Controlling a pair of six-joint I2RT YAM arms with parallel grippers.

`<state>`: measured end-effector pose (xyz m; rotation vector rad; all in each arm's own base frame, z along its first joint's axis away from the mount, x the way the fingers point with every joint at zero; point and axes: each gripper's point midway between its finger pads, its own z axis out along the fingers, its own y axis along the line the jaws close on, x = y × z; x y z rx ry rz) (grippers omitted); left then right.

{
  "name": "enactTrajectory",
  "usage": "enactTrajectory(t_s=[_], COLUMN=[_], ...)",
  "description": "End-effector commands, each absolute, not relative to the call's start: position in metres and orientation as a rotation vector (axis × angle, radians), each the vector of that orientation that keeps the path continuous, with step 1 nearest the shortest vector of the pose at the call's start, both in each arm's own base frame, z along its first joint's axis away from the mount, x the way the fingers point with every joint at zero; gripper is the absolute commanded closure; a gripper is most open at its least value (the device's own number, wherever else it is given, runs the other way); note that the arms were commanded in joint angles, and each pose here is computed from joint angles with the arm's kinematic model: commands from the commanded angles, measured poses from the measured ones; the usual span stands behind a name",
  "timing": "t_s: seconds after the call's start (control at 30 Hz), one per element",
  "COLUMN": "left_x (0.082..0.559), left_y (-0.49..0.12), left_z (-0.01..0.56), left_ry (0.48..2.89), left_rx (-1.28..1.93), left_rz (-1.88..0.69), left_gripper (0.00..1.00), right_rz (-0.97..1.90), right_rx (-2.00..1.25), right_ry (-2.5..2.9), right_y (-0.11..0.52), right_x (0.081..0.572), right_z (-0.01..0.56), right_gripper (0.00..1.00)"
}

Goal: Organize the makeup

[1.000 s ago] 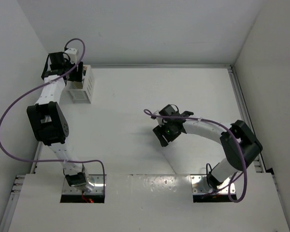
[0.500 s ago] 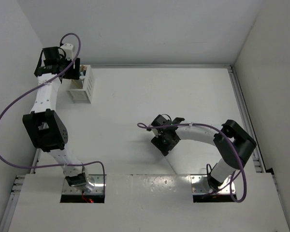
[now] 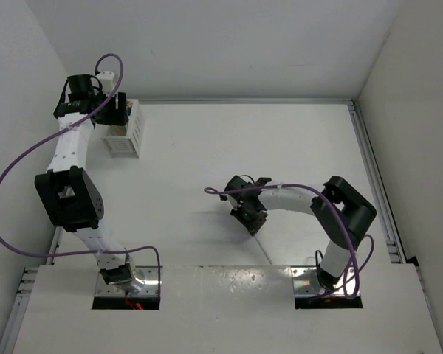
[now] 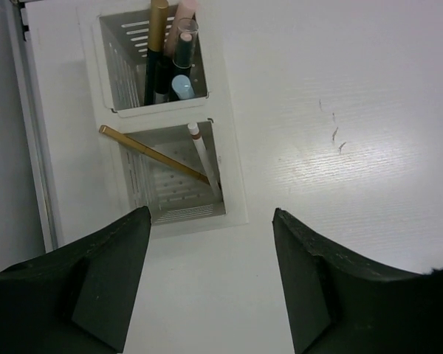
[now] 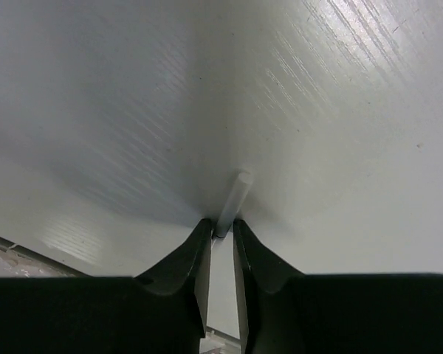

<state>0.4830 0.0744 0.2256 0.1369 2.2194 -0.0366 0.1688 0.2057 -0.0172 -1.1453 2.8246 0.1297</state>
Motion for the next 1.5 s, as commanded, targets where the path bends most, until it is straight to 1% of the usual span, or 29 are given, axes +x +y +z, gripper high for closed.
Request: enactTrajectory(t_s=[0.0, 0.07, 0.1, 0.17, 0.2, 0.27, 0.3, 0.33, 0.4, 0.43, 0.47, 0.53, 0.57, 0.63, 0.67, 0.7, 0.73, 0.77, 0.83, 0.87, 0.9, 1.07, 1.27, 1.47], left_x=[0.477, 0.476, 0.476, 0.476, 0.474, 0.472, 0.469, 0.467, 0.46, 0.458, 0.455, 0.447, 0.444, 0.436, 0.434, 0.43, 0.427, 0.426, 0.424, 0.423, 0.421, 0.41, 0.402, 0.401], left_y=[0.068, 0.068, 0.066, 0.062, 0.054, 0.036, 0.018, 0.012, -0.023, -0.034, -0.044, -0.073, -0.083, -0.109, -0.117, -0.124, -0.135, -0.136, -0.138, -0.139, -0.141, -0.154, -0.158, -0.163], left_z=[0.253, 0.251, 0.251, 0.252, 0.252, 0.261, 0.263, 0.265, 0.267, 0.269, 0.271, 0.281, 0.283, 0.295, 0.298, 0.3, 0.309, 0.312, 0.321, 0.322, 0.323, 0.334, 0.329, 0.323], left_ry=[2.16, 2.169, 2.168, 2.163, 2.161, 2.133, 2.114, 2.099, 2.072, 2.057, 2.041, 1.982, 1.968, 1.914, 1.892, 1.879, 1.839, 1.822, 1.795, 1.794, 1.786, 1.724, 1.717, 1.733], left_rx=[0.134, 0.133, 0.126, 0.14, 0.163, 0.213, 0.278, 0.31, 0.432, 0.46, 0.489, 0.583, 0.608, 0.686, 0.711, 0.731, 0.762, 0.772, 0.781, 0.779, 0.786, 0.823, 0.836, 0.841], left_rz=[-0.078, -0.081, -0.097, -0.124, -0.176, -0.255, -0.344, -0.38, -0.496, -0.538, -0.581, -0.691, -0.725, -0.798, -0.823, -0.852, -0.893, -0.904, -0.908, -0.924, -0.94, -1.053, -1.111, -1.094], left_gripper=[0.27, 0.27, 0.27, 0.27, 0.27, 0.27, 0.27, 0.27, 0.27, 0.27, 0.27, 0.27, 0.27, 0.27, 0.27, 0.27, 0.27, 0.27, 0.27, 0.27, 0.27, 0.26, 0.39, 0.39], right_rz=[0.105, 0.11, 0.114, 0.174, 0.208, 0.329, 0.368, 0.425, 0.52, 0.552, 0.657, 0.711, 0.783, 0.832, 0.86, 0.884, 0.914, 0.927, 0.956, 0.964, 0.972, 1.002, 0.993, 1.011], right_rx=[-1.119, -1.121, -1.122, -1.076, -1.052, -0.981, -0.975, -0.952, -0.945, -0.923, -0.905, -0.918, -0.922, -0.936, -0.915, -0.899, -0.886, -0.882, -0.854, -0.849, -0.845, -0.845, -0.803, -0.765], right_ry=[2.836, 2.828, 2.829, 2.828, 2.816, 2.726, 2.674, 2.591, 2.365, 2.301, 2.135, 2.01, 1.858, 1.788, 1.667, 1.663, 1.606, 1.622, 1.559, 1.565, 1.527, 1.535, 1.553, 1.562], right_y=[0.208, 0.21, 0.21, 0.217, 0.22, 0.239, 0.244, 0.255, 0.284, 0.289, 0.313, 0.328, 0.348, 0.362, 0.377, 0.383, 0.391, 0.398, 0.407, 0.41, 0.413, 0.422, 0.417, 0.419], right_x=[0.175, 0.177, 0.177, 0.183, 0.188, 0.214, 0.226, 0.245, 0.287, 0.3, 0.324, 0.338, 0.353, 0.361, 0.375, 0.382, 0.387, 0.394, 0.4, 0.403, 0.405, 0.403, 0.405, 0.408], right_z=[-0.026, -0.024, -0.024, -0.019, -0.013, 0.012, 0.021, 0.043, 0.092, 0.111, 0.152, 0.178, 0.215, 0.227, 0.257, 0.255, 0.272, 0.261, 0.285, 0.28, 0.289, 0.282, 0.276, 0.273], right_gripper=[0.82, 0.92, 1.0, 1.0, 1.0, 1.0, 1.0, 1.0, 1.0, 1.0, 1.0, 1.0, 1.0, 1.0, 1.0, 1.0, 1.0, 1.0, 1.0, 1.0, 1.0, 1.0, 1.0, 1.0])
